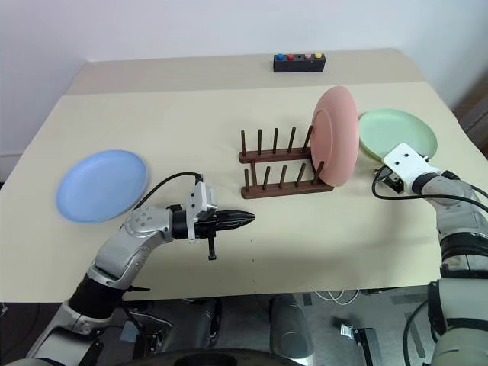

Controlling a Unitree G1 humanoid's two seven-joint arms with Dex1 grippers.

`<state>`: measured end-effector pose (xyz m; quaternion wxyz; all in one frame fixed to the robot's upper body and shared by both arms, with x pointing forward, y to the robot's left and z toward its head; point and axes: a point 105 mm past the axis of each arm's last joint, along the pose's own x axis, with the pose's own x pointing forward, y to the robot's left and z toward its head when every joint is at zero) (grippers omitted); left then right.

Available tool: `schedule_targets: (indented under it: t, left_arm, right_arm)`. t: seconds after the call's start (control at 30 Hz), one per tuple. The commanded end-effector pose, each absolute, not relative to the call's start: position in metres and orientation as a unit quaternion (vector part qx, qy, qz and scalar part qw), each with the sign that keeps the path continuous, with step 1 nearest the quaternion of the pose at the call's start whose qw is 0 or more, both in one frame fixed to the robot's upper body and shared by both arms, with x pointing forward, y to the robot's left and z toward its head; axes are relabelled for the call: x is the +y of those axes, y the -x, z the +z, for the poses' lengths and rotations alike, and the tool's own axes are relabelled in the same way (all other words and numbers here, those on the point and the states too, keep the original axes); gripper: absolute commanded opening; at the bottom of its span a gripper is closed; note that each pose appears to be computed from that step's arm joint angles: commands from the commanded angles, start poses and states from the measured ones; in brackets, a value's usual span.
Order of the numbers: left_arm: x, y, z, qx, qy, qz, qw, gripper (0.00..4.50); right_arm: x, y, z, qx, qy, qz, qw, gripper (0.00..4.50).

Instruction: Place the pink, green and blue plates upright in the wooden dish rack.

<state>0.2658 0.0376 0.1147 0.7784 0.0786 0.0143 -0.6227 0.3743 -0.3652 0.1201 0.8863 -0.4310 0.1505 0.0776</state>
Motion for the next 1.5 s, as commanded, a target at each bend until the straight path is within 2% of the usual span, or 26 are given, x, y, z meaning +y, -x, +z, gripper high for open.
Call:
schedule_targets:
  t: [0.03,0.13,0.37,0.67,0.8,0.9,0.93,1.03,1.13,1.27,1.37,1.5]
  left_arm:
    - [0.042,-0.264,0.122,0.0,-0.084,-0.616,0.783,0.0]
    - [0.043,-0.263,0.121,0.003,-0.083,-0.614,0.785,0.0]
    - [0.043,-0.262,0.12,0.006,-0.087,-0.616,0.783,0.0]
    - [0.041,-0.262,0.119,0.007,-0.091,-0.622,0.777,0.0]
    - [0.04,-0.263,0.118,0.008,-0.091,-0.625,0.775,0.0]
    - [0.039,-0.263,0.118,0.007,-0.092,-0.627,0.774,0.0]
    - [0.039,-0.263,0.118,0.006,-0.092,-0.627,0.773,0.0]
    - [0.04,-0.265,0.12,0.001,-0.089,-0.625,0.775,0.0]
    - [0.044,-0.268,0.124,-0.004,-0.082,-0.619,0.781,0.0]
    - [0.058,-0.274,0.128,-0.007,-0.083,-0.597,0.798,0.0]
    - [0.07,-0.278,0.133,-0.013,-0.075,-0.578,0.813,0.0]
    - [0.082,-0.28,0.131,-0.008,-0.083,-0.56,0.824,0.0]
  right_arm:
    - [-0.375,-0.372,0.112,0.167,0.444,0.059,0.879,1.61]
    - [-0.374,-0.371,0.112,0.158,0.443,0.062,0.88,0.07]
    - [-0.381,-0.368,0.133,0.094,0.468,0.006,0.879,0.03]
    - [-0.371,-0.343,0.238,-0.056,0.549,-0.042,0.833,0.03]
    - [-0.341,-0.328,0.303,-0.152,0.554,-0.044,0.817,0.03]
    - [-0.298,-0.317,0.338,-0.228,0.523,0.012,0.821,0.03]
    - [-0.289,-0.314,0.343,-0.24,0.513,0.028,0.824,0.03]
    - [-0.23,-0.3,0.354,-0.298,0.404,0.16,0.85,0.03]
    - [-0.196,-0.284,0.357,-0.322,0.315,0.257,0.855,0.03]
    - [-0.161,-0.262,0.35,-0.314,0.209,0.384,0.843,0.03]
    - [-0.14,-0.247,0.336,-0.278,0.145,0.47,0.825,0.03]
    - [-0.128,-0.241,0.316,-0.23,0.086,0.524,0.816,0.03]
